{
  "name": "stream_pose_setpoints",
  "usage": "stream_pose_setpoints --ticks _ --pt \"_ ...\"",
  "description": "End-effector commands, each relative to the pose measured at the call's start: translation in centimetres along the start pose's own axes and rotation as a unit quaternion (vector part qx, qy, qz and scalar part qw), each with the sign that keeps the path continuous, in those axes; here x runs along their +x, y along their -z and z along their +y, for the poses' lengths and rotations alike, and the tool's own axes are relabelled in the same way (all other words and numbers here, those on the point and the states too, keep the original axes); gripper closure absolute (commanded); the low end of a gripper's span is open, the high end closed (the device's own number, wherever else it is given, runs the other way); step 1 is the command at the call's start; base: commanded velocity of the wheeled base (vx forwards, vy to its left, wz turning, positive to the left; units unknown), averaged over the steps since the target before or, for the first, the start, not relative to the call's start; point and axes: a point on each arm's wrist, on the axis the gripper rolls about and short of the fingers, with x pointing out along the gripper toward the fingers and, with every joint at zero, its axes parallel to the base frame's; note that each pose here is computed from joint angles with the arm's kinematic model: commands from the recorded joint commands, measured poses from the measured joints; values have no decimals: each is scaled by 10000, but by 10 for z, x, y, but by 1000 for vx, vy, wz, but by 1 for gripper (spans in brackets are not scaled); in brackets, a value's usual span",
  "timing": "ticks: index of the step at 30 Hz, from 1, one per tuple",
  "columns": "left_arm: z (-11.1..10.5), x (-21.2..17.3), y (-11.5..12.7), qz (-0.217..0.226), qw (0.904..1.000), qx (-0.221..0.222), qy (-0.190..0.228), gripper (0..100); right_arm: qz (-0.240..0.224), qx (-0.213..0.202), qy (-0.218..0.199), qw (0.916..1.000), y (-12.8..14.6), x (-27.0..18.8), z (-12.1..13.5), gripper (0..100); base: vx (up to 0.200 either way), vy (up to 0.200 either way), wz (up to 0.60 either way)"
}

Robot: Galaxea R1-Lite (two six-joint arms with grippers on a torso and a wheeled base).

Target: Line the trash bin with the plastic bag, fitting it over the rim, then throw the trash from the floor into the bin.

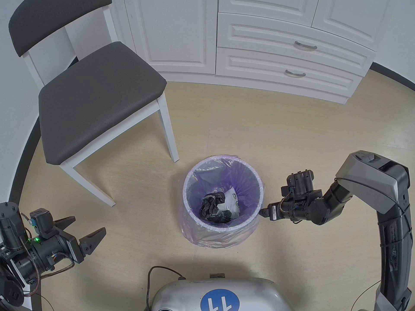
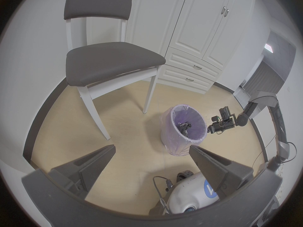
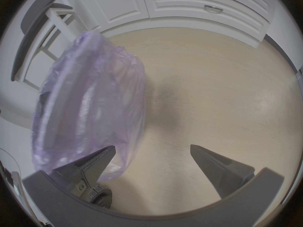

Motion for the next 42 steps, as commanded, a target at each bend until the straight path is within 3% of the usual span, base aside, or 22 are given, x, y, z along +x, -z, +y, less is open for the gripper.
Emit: stream_pose_setpoints --ticks 1,12,19,24,32,36,42 --pt "-1 -4 6 125 9999 -23 -4 0 164 53 52 9998 11 16 -5 0 0 0 0" --pt "-2 -3 12 432 9991 -42 31 0 -20 18 -275 9996 -7 -26 -6 0 0 0 0" --pt "-7 22 24 1018 9942 77 334 0 -246 -50 -202 9995 -20 -64 -19 0 0 0 0" --pt "-6 58 28 991 9940 187 424 0 -409 -35 -143 9991 -23 -101 -17 0 0 0 0" --pt "5 127 41 410 9987 252 149 0 -805 17 21 9967 -27 -162 -20 0 0 0 0" --pt "8 191 51 344 9987 285 225 0 -1064 39 94 9943 -32 -185 -23 0 0 0 0" --pt "4 255 64 209 9981 360 459 0 -1369 69 187 9904 -41 -203 -28 0 0 0 0"
